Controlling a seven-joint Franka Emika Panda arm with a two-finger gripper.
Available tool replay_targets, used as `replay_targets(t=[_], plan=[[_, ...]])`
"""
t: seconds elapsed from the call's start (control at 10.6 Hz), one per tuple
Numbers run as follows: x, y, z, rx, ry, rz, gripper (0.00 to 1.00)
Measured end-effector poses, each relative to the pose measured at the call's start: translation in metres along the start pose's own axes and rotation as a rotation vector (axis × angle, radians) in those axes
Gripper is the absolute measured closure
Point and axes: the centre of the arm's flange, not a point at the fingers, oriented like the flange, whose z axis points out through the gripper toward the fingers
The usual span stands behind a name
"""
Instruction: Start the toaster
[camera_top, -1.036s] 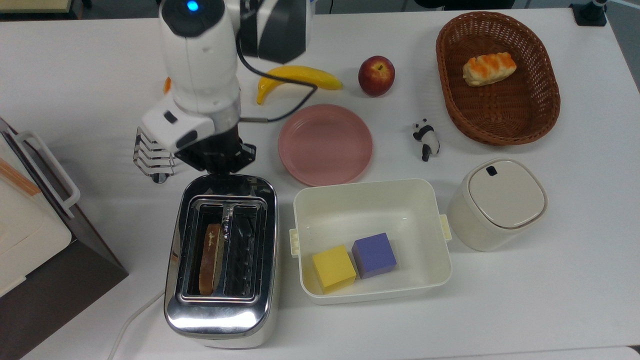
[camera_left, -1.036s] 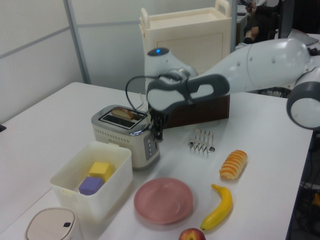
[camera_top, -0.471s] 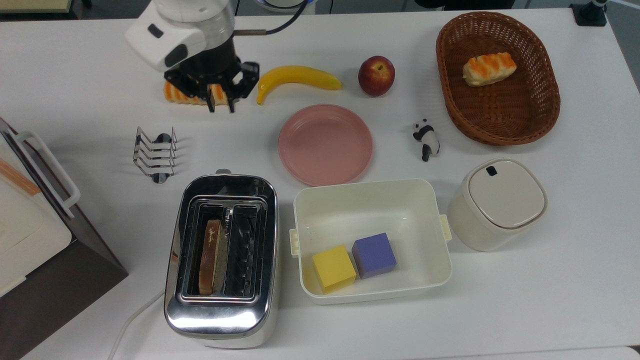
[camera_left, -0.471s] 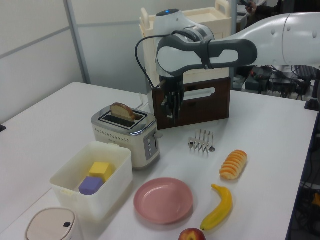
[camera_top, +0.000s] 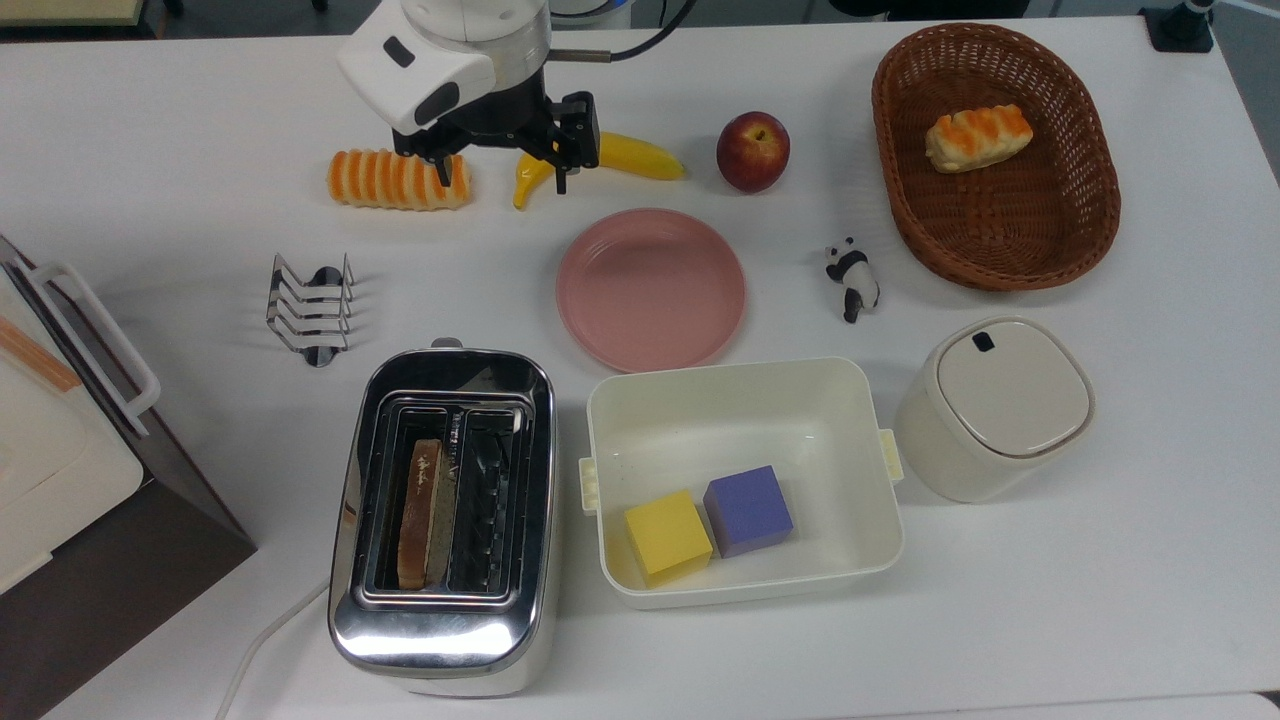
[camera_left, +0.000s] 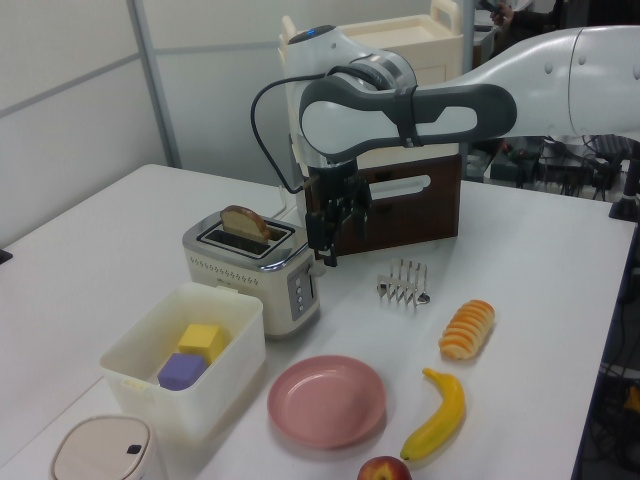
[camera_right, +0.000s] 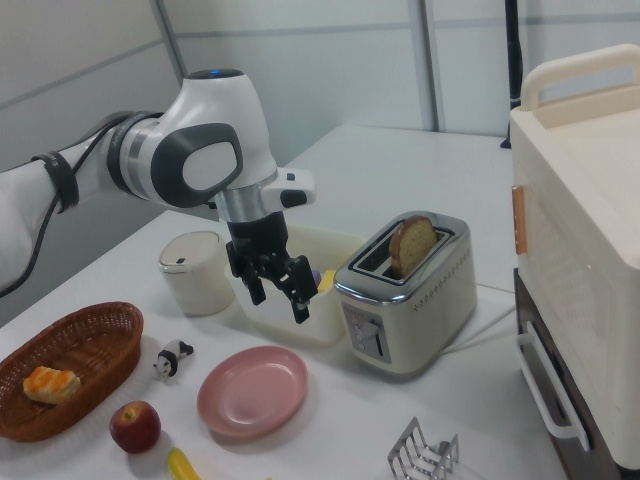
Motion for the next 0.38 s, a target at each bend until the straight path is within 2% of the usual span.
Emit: replay_targets(t=[0.38], plan=[[-0.01, 0.017, -0.018, 0.007, 0.013, 0.043, 0.0]])
